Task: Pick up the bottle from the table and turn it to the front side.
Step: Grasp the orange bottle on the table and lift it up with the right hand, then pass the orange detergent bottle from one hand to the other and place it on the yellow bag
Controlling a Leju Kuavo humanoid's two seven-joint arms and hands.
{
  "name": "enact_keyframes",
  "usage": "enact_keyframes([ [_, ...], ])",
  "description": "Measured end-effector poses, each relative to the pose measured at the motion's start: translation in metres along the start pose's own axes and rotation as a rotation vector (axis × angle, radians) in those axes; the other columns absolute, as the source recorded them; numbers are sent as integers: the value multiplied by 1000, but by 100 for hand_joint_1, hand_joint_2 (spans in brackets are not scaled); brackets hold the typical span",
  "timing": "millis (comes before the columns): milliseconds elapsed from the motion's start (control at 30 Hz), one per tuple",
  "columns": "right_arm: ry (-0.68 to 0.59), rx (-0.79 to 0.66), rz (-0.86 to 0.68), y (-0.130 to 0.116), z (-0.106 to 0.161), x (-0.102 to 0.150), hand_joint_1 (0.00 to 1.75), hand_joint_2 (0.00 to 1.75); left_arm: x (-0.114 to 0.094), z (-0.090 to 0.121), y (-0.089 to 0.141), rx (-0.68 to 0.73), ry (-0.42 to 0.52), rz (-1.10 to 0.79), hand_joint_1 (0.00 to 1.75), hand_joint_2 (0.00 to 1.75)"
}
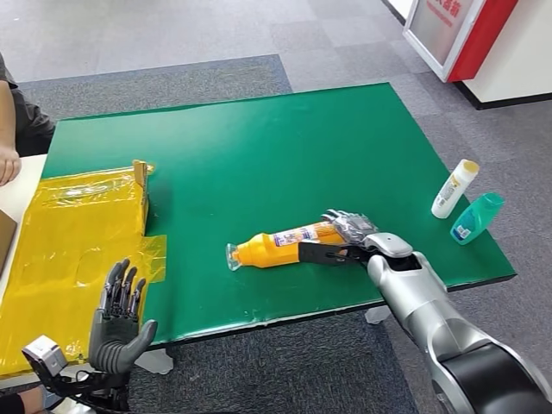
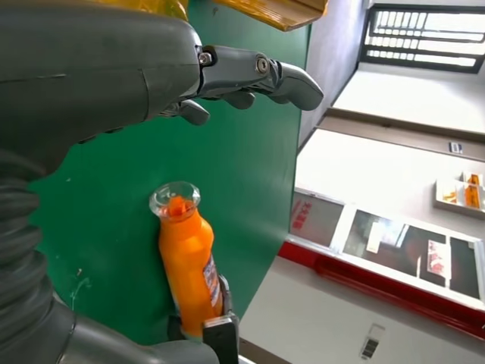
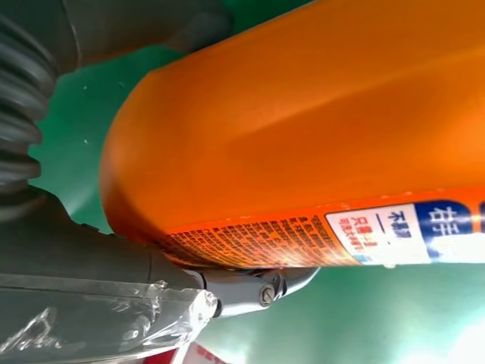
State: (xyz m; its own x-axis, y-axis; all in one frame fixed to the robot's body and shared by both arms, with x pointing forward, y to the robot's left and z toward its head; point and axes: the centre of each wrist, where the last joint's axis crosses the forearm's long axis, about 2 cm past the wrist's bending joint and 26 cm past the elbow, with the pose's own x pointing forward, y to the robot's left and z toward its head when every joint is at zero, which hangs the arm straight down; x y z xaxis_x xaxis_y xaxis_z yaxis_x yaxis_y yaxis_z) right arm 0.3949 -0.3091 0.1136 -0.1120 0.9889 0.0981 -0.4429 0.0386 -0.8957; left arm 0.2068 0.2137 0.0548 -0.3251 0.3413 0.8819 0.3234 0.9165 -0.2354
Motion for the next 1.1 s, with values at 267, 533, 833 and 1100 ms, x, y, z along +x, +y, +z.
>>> enact_keyframes([
  [267,-37,-24,-35,3,3,-5,175,175,-1,4,2,7,12,-5,0,175],
  [533,-141,-163,-123,23,34,13,175,175,-2,14,2,26,38,-12,0,175],
  [833,-284,-374,-252,20,75,51,175,175,3,17,-1,36,45,-19,0,175],
  [1100,-427,-488,-559,18,95,79,175,175,5,17,-2,54,139,-30,0,175],
])
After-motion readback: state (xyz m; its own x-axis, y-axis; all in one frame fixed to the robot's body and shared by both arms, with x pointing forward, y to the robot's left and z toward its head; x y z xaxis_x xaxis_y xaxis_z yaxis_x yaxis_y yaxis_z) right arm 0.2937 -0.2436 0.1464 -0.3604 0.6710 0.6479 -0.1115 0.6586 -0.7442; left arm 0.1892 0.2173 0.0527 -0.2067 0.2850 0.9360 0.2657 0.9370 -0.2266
